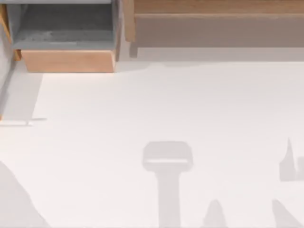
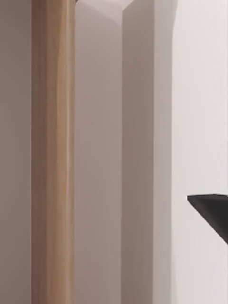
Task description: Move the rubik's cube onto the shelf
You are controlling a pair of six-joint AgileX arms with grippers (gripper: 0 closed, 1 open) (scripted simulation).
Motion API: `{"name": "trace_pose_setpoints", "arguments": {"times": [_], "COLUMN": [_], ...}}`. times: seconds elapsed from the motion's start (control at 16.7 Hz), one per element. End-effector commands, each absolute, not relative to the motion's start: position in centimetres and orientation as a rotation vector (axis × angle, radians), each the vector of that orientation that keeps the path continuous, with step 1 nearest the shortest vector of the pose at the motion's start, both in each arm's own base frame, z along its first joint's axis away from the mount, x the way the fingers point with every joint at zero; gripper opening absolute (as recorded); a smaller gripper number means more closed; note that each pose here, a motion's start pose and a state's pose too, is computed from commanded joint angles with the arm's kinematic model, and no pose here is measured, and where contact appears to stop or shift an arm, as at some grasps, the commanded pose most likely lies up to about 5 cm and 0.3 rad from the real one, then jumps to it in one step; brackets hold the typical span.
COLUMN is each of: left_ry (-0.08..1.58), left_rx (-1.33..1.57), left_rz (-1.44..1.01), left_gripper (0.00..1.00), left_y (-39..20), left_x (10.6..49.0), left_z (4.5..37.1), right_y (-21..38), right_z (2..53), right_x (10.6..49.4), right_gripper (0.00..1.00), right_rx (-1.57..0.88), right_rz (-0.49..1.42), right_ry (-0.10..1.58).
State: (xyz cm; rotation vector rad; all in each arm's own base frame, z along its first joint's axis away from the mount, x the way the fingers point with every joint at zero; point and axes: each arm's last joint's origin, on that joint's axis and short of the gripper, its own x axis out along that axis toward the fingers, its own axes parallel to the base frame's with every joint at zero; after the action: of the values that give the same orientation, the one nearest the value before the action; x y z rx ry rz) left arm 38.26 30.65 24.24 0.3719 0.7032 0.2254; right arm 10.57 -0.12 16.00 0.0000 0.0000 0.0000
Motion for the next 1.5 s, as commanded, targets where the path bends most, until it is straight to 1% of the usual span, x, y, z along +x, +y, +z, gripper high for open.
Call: {"name": "trace_pose_setpoints", "arguments": {"times": [0.18, 0.36, 0.6, 0.78, 0.9, 1.26, 1.5], "left_ry": [0.858, 1.026, 1.231, 1.338, 1.367, 1.368, 1.355], "left_rx": [0.187, 0.046, -0.071, -0.113, -0.122, -0.124, -0.12], "left_rz": [0.186, 0.158, 0.146, 0.149, 0.15, 0.151, 0.152], "left_gripper": [1.0, 1.0, 1.0, 1.0, 1.0, 1.0, 1.0], "left_y": [27.2, 23.4, 19.0, 17.0, 16.5, 16.7, 17.0], "left_x": [41.3, 43.6, 45.4, 46.0, 46.1, 46.1, 47.5], "left_z": [25.0, 24.9, 23.9, 23.0, 22.7, 22.5, 19.1], "right_y": [-0.1, -0.1, -0.1, -0.1, -0.1, -0.1, -0.1], "right_z": [16.0, 16.0, 16.0, 16.0, 16.0, 16.0, 16.0], "right_x": [10.6, 10.6, 10.6, 10.6, 10.6, 10.6, 10.6], "right_gripper": [1.0, 1.0, 1.0, 1.0, 1.0, 1.0, 1.0], "right_rx": [0.0, 0.0, 0.0, 0.0, 0.0, 0.0, 0.0], "right_rz": [0.0, 0.0, 0.0, 0.0, 0.0, 0.0, 0.0], "right_ry": [0.0, 0.0, 0.0, 0.0, 0.0, 0.0, 0.0]}}
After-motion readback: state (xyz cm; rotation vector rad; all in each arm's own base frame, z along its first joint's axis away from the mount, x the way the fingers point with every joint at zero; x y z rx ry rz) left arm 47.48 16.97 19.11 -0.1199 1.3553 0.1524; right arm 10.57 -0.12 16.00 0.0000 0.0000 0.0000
